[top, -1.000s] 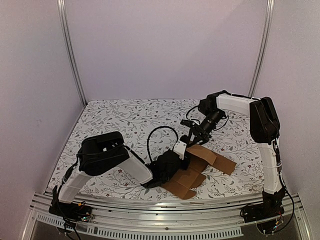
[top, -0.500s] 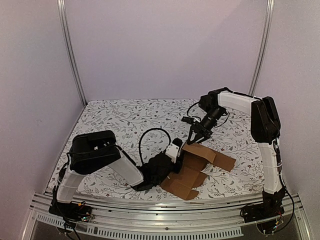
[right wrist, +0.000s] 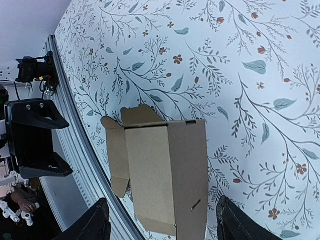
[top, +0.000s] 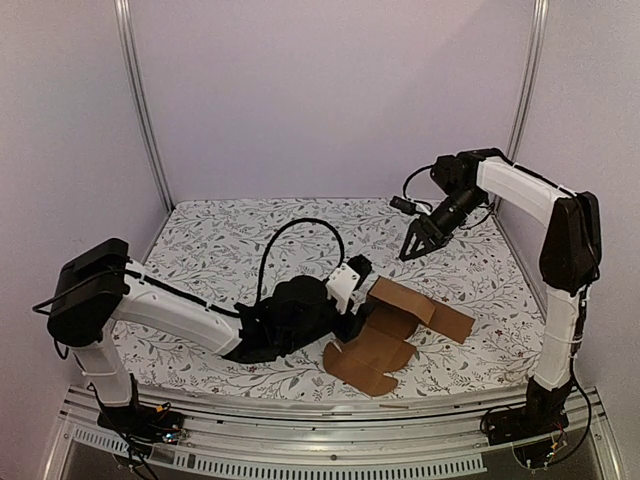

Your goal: Fold the paper box

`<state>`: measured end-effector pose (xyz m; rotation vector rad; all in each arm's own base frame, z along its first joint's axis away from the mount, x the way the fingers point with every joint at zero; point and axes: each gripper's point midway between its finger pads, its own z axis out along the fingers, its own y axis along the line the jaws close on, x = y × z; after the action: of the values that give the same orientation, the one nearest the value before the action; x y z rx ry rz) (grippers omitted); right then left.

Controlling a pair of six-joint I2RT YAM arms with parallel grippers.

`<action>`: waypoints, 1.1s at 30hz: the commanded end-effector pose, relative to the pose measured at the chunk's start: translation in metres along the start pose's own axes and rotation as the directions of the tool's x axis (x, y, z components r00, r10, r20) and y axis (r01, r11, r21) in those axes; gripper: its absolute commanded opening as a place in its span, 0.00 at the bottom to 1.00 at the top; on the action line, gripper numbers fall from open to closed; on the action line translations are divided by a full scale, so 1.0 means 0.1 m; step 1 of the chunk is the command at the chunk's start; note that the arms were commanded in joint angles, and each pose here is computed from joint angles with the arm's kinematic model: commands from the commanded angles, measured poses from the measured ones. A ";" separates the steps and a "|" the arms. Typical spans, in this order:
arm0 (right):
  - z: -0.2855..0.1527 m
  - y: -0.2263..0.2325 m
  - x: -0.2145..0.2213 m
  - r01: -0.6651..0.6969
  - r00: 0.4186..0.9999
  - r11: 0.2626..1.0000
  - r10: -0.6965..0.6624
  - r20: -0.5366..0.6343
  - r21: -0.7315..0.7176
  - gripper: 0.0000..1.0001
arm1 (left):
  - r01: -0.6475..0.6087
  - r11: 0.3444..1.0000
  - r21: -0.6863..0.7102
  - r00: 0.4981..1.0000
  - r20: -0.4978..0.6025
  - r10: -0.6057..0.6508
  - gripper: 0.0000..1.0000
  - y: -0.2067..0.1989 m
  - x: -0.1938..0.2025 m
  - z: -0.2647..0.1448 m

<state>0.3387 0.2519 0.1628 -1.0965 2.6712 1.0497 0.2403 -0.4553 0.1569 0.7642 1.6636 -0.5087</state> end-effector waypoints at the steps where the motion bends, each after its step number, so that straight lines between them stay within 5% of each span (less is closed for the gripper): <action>1: -0.33 -0.20 0.36 0.019 1.000 0.992 -0.020 0.002 0.128 0.72 | -0.014 0.998 0.067 0.975 -0.218 0.029 0.58 -0.05 0.16 0.04; 12: -0.38 -0.44 1.23 0.162 0.986 0.896 -0.126 -0.112 0.414 0.72 | 0.185 0.982 -0.032 0.909 -0.374 -0.183 0.55 0.38 0.15 0.73; 25: -0.07 -0.46 1.58 0.180 0.974 0.903 -0.107 -0.200 0.390 0.66 | 0.294 0.951 0.100 0.855 -0.472 -0.215 0.52 0.12 0.45 0.90; 33: -0.04 -0.63 1.32 0.157 0.978 0.887 -0.078 -0.194 0.434 0.22 | 0.313 0.947 0.068 0.844 -0.477 -0.245 0.49 0.21 0.51 0.66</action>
<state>0.2553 0.1329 0.0887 -1.2985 2.7478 0.3571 0.3092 -0.4948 0.1046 0.7910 2.1634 -0.7081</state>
